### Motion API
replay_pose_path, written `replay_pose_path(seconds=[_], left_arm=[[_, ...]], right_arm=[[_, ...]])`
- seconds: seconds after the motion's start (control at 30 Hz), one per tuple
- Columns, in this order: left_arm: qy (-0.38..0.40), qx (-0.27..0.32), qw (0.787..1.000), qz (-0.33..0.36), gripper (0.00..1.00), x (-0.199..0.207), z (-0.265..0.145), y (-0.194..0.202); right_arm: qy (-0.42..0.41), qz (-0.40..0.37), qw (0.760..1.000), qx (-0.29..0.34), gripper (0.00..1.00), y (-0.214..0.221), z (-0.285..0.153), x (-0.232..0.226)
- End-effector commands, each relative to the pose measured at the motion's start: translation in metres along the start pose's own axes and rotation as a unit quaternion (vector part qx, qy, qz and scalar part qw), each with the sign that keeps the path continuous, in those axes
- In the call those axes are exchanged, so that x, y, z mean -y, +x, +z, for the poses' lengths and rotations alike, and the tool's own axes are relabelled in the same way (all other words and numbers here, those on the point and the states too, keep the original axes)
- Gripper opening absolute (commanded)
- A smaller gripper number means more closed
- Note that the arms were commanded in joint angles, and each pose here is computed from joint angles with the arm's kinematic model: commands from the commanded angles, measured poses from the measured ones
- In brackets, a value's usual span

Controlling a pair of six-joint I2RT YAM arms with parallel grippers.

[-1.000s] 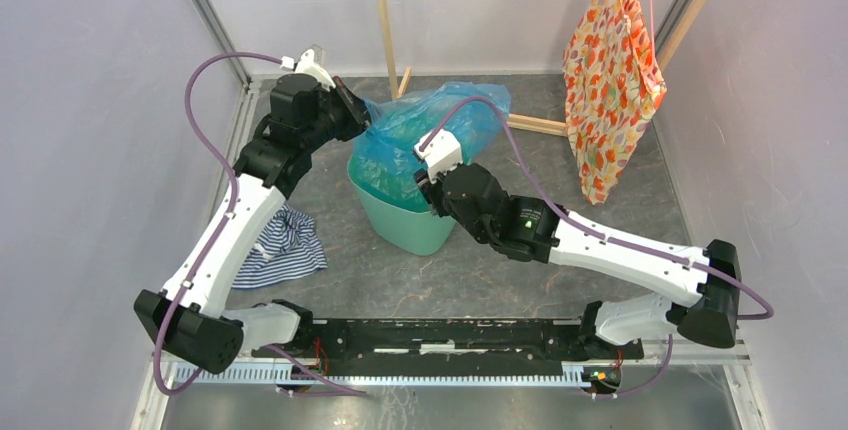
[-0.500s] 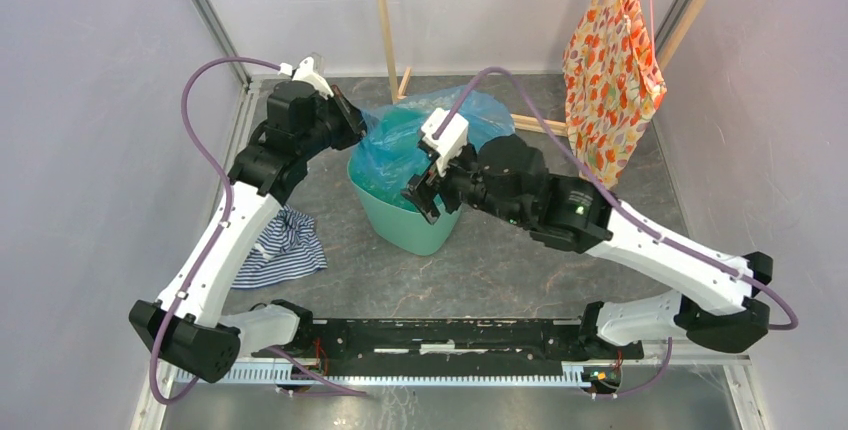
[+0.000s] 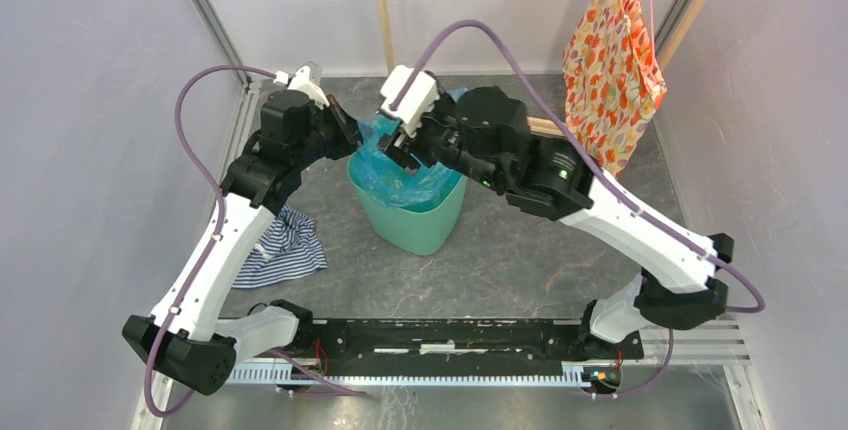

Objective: Put the trash bags into the trash bin

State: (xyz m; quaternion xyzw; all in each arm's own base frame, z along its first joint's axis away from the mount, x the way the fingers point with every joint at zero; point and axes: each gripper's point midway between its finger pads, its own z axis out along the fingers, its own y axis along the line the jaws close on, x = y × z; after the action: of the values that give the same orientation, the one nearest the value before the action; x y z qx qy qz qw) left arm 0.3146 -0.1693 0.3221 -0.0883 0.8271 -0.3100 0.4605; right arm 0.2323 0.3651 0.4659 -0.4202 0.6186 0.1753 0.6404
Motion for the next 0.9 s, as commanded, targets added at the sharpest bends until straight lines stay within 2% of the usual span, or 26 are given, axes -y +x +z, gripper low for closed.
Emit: replay_pose_path(seconds=[0.0, 0.27, 0.43, 0.73, 0.8, 0.87], left_arm=[[0.007, 0.016, 1.0, 0.021, 0.02, 0.003, -0.011, -0.008], [0.004, 0.018, 1.0, 0.023, 0.02, 0.003, -0.013, -0.009], [0.003, 0.018, 1.0, 0.025, 0.02, 0.003, -0.014, -0.009], [-0.012, 0.022, 0.999, 0.036, 0.02, 0.001, -0.015, -0.016], [-0.016, 0.021, 0.999, 0.038, 0.02, 0.0, -0.014, -0.016], [-0.016, 0.019, 0.999, 0.039, 0.02, 0.0, -0.014, -0.016]], right_arm=[[-0.038, -0.077, 0.995, -0.048, 0.71, 0.027, 0.014, -0.002], [-0.083, -0.069, 0.992, -0.069, 0.65, 0.06, 0.016, 0.008], [-0.125, -0.072, 0.986, -0.089, 0.6, 0.077, 0.02, -0.002], [-0.142, -0.067, 0.982, -0.101, 0.53, 0.089, 0.029, -0.003], [-0.145, -0.067, 0.982, -0.1, 0.56, 0.087, 0.03, -0.002], [-0.145, -0.066, 0.983, -0.093, 0.65, 0.081, 0.028, -0.002]])
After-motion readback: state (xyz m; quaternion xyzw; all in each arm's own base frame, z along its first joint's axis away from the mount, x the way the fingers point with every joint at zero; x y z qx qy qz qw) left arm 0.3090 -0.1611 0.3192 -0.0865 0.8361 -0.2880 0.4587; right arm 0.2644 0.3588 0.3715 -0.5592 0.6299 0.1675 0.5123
